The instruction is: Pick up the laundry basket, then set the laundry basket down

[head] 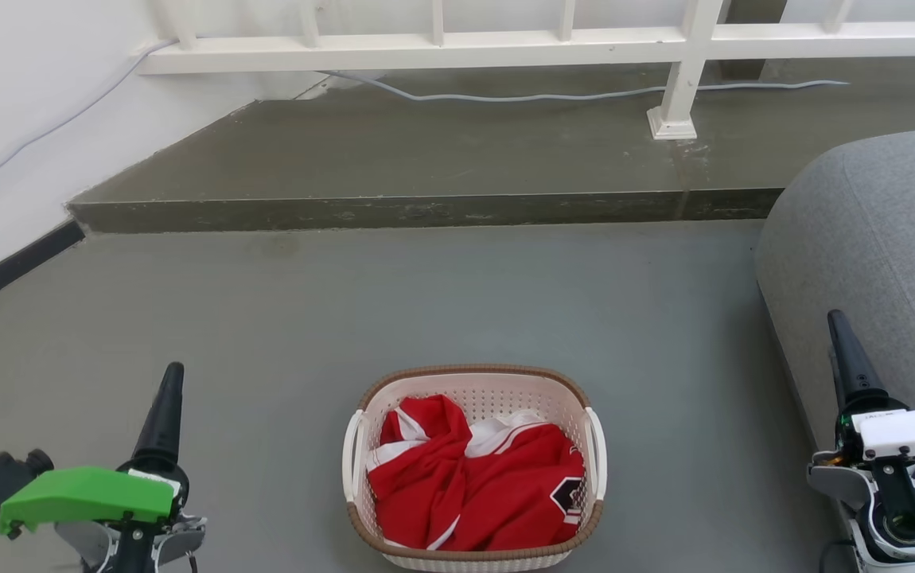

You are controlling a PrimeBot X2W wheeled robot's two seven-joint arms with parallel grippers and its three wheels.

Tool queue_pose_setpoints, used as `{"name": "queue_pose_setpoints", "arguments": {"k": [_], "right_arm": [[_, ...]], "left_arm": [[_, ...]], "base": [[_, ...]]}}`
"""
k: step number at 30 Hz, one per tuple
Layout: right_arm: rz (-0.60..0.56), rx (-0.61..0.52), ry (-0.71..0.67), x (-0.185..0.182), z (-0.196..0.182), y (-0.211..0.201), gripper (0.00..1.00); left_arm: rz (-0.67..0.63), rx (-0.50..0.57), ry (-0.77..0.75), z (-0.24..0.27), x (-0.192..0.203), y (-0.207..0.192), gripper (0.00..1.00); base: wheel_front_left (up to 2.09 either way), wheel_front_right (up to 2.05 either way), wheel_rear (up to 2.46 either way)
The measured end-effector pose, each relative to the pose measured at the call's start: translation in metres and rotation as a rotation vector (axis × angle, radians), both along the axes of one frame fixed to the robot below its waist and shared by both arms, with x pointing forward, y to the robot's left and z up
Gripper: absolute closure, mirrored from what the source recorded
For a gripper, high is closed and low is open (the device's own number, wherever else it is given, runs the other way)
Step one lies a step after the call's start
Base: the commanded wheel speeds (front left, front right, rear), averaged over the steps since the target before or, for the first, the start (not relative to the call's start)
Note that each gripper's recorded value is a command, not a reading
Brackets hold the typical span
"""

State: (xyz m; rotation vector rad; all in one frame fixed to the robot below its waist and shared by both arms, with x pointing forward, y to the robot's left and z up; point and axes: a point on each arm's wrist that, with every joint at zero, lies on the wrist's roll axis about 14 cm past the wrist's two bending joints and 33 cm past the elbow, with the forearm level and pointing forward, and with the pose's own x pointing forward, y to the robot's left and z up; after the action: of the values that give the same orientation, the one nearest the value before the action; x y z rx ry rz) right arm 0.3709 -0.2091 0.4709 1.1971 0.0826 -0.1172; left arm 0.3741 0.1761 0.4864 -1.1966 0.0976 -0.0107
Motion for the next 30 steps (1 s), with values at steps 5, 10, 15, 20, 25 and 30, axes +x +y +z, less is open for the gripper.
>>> {"name": "queue_pose_setpoints", "arguments": {"k": [5, 10, 15, 20, 25, 30], "right_arm": [[0.024, -0.105, 0.004, 0.001, 0.003, 0.001, 0.0], [0.047, -0.229, 0.002, 0.003, 0.007, 0.003, 0.0], [0.068, -0.356, -0.006, 0.005, 0.012, 0.005, 0.0], [0.091, -0.461, -0.012, 0.006, 0.014, 0.011, 0.0], [0.11, -0.552, -0.023, 0.006, 0.016, 0.017, 0.0], [0.132, -0.645, -0.03, 0.006, 0.017, 0.021, 0.0]], "left_arm": [[-0.021, 0.107, -0.024, 0.007, 0.004, -0.002, 0.0], [-0.043, 0.233, -0.038, 0.011, 0.005, -0.006, 0.0], [-0.067, 0.347, -0.061, 0.016, 0.006, -0.013, 0.0], [-0.077, 0.434, -0.095, 0.025, 0.01, -0.018, 0.0], [-0.092, 0.522, -0.116, 0.028, 0.009, -0.025, 0.0], [-0.103, 0.592, -0.145, 0.032, 0.008, -0.032, 0.0]], "base": [[0.0, 0.0, 0.0], [0.0, 0.0, 0.0], [0.0, 0.0, 0.0], [0.0, 0.0, 0.0], [0.0, 0.0, 0.0], [0.0, 0.0, 0.0]]}}
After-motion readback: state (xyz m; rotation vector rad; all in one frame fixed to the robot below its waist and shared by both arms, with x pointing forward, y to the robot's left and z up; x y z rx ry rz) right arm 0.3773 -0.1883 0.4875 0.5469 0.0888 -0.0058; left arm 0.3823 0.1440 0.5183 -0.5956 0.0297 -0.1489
